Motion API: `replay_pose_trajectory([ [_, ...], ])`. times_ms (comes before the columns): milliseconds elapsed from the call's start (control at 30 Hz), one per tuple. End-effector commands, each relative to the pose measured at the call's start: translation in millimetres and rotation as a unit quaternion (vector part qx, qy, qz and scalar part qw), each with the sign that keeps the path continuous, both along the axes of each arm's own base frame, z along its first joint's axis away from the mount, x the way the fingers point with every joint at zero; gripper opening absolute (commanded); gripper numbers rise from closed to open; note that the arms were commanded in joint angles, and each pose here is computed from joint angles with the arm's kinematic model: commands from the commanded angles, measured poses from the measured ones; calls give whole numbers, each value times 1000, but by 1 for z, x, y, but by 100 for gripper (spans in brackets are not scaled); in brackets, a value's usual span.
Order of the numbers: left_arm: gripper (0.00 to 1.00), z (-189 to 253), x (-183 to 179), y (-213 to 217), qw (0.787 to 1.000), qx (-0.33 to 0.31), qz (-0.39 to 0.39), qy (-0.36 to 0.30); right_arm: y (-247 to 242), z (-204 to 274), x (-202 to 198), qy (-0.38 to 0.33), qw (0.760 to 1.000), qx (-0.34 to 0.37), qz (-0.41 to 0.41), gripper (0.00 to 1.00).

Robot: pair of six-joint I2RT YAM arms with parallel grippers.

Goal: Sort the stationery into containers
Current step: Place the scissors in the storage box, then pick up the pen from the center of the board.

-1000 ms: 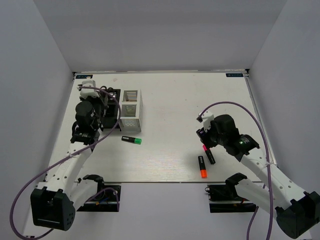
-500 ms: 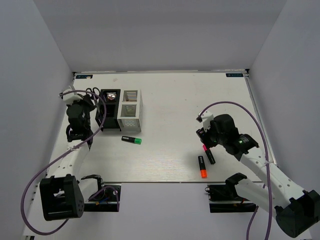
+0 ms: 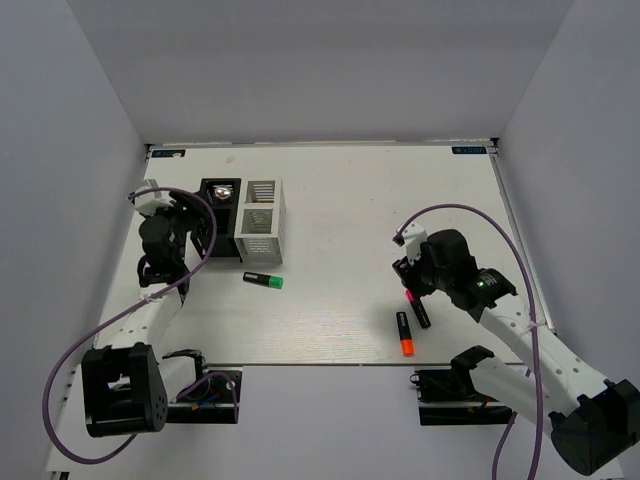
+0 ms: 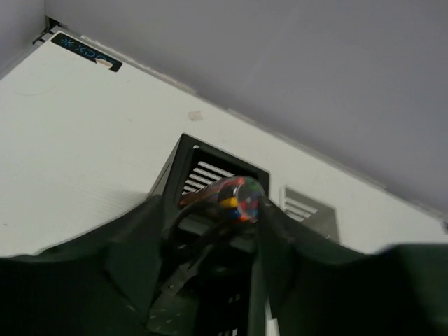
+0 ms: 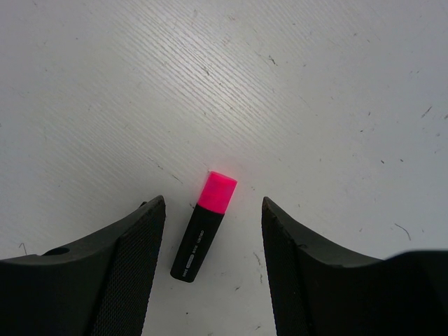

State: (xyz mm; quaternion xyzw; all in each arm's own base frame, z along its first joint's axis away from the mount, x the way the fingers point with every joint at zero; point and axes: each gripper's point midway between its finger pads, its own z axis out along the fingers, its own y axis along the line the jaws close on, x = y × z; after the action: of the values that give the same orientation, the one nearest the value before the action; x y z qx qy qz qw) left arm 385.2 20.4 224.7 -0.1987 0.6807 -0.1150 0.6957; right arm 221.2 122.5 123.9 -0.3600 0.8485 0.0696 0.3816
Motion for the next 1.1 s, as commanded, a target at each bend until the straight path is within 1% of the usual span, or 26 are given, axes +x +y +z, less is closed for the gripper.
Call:
replay_pose_trajectory([
  [0,72,-4,0,-9,1000,-2,-20,2,3,2,4,-9,1000,6,3,61],
  [100,72,-4,2,-12,999,4,-31,10,2,2,4,-9,1000,7,3,61],
  [133,64,-1,2,-11,999,8,-32,11,2,2,4,-9,1000,6,4,61],
  [167,48,8,4,-12,999,12,-33,3,2,2,4,-11,1000,7,2,61],
  [200,26,13,2,-15,999,15,-42,-2,3,2,3,-10,1000,6,4,61],
  [233,0,25,3,-16,999,18,-45,-10,2,3,4,-11,1000,8,3,61],
  [267,0,13,0,-19,998,22,-51,25,2,3,4,-13,1000,8,3,61],
  [300,0,47,-1,-30,996,34,-79,-5,2,3,4,-13,1000,7,3,61],
  [333,0,51,-4,-46,993,48,-107,1,2,3,4,-11,1000,7,3,61],
  [367,0,32,-15,-54,989,39,-124,76,1,2,4,-11,1000,6,1,61],
  [400,0,51,-22,-85,977,34,-195,82,2,2,4,-11,1000,6,2,60],
  [433,8,11,-50,-99,954,18,-228,193,2,1,4,-9,1000,5,3,58],
  [467,17,0,-62,-117,936,16,-258,238,2,1,3,-9,1000,3,5,54],
  [500,31,25,-60,-124,932,13,-264,247,7,1,-1,0,1000,14,17,41],
  [533,52,-5,-84,-130,905,12,-260,336,7,1,-1,1,1000,15,17,33],
  [567,54,-15,-107,-142,884,3,-265,384,7,0,-2,4,1000,15,18,26],
  [600,57,-23,-116,-144,879,2,-252,405,8,1,-1,1,1000,17,17,22],
  [633,59,-38,-126,-135,880,17,-210,426,8,0,-2,3,1000,17,16,22],
  [667,60,-62,-146,-149,864,25,-224,449,9,2,0,0,1000,20,16,22],
  [700,60,-69,-155,-156,863,-33,-189,468,8,1,-1,4,1000,19,14,24],
  [733,60,-87,-163,-143,869,-16,-139,475,9,0,0,6,1000,19,14,28],
  [833,61,-108,-180,-148,867,-95,-47,487,10,2,-1,6,1000,22,16,31],
  [867,62,-110,-179,-148,871,-98,-37,479,9,0,-2,8,1000,22,14,31],
  [900,68,-112,-179,-153,878,-110,-15,465,9,1,-2,8,1000,23,12,33],
  [1000,72,-122,-181,-151,880,-88,28,467,8,2,-1,2,1000,23,11,33],
  [1067,72,-131,-176,-152,880,-93,59,461,8,2,-2,2,1000,22,12,34],
])
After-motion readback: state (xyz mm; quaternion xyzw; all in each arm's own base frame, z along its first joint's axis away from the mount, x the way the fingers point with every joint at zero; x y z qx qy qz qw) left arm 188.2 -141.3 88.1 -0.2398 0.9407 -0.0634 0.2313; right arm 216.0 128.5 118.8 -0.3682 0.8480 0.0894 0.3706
